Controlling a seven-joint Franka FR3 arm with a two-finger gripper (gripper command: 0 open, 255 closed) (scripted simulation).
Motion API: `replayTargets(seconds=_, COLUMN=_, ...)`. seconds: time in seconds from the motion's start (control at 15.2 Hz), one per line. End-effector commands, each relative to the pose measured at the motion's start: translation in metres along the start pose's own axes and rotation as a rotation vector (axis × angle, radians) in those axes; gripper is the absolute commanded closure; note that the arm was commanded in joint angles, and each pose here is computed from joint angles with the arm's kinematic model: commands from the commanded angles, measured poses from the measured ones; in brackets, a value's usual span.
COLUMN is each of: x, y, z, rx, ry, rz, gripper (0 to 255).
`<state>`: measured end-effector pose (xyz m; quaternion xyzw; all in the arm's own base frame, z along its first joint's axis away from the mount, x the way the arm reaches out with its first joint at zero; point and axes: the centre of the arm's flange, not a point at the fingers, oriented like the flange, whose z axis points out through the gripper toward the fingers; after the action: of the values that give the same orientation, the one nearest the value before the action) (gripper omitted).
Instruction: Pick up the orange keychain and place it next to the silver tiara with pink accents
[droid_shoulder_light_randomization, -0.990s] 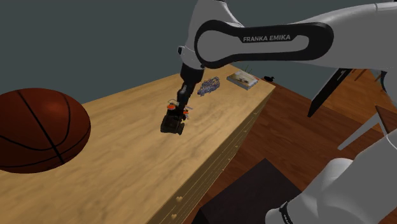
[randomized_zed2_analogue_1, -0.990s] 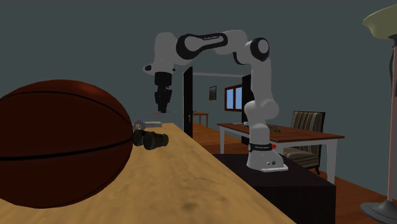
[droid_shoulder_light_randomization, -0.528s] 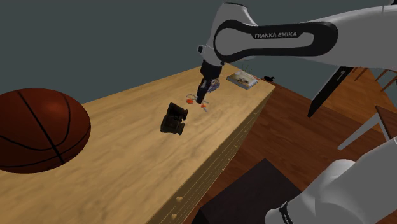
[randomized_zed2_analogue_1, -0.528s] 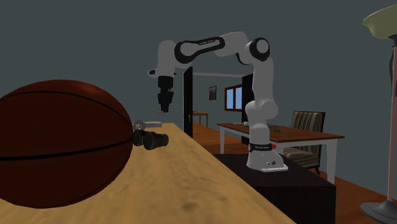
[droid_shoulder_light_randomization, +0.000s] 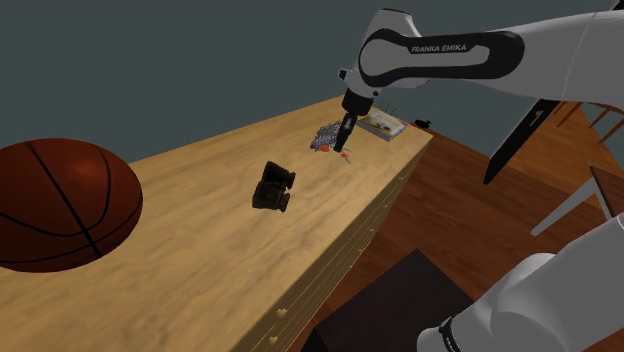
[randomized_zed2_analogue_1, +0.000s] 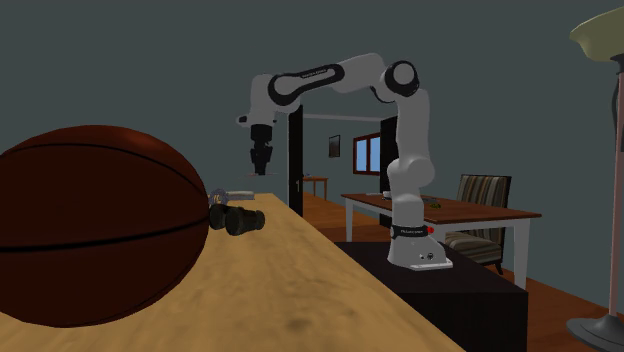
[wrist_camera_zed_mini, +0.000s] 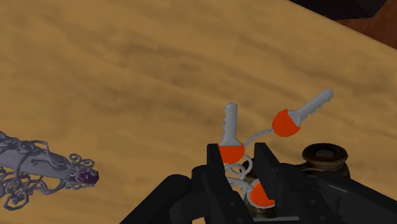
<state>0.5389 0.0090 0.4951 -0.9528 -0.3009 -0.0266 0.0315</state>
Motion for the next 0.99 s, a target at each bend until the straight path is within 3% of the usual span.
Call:
replayTargets(seconds=0.0, x=-0.015, y=0.023, z=-0.003, rx=0.0, ry=0.0, rz=-0.001, gripper=255)
replayTargets(seconds=0.33, x=-0.045, y=0.077, z=-0.008, rx=0.0, ry=0.0, rz=-0.001, gripper=255)
replayTargets(seconds=0.92, x=-0.049, y=0.08, z=0.04, rx=0.0, ry=0.0, rz=-0.001, gripper=255)
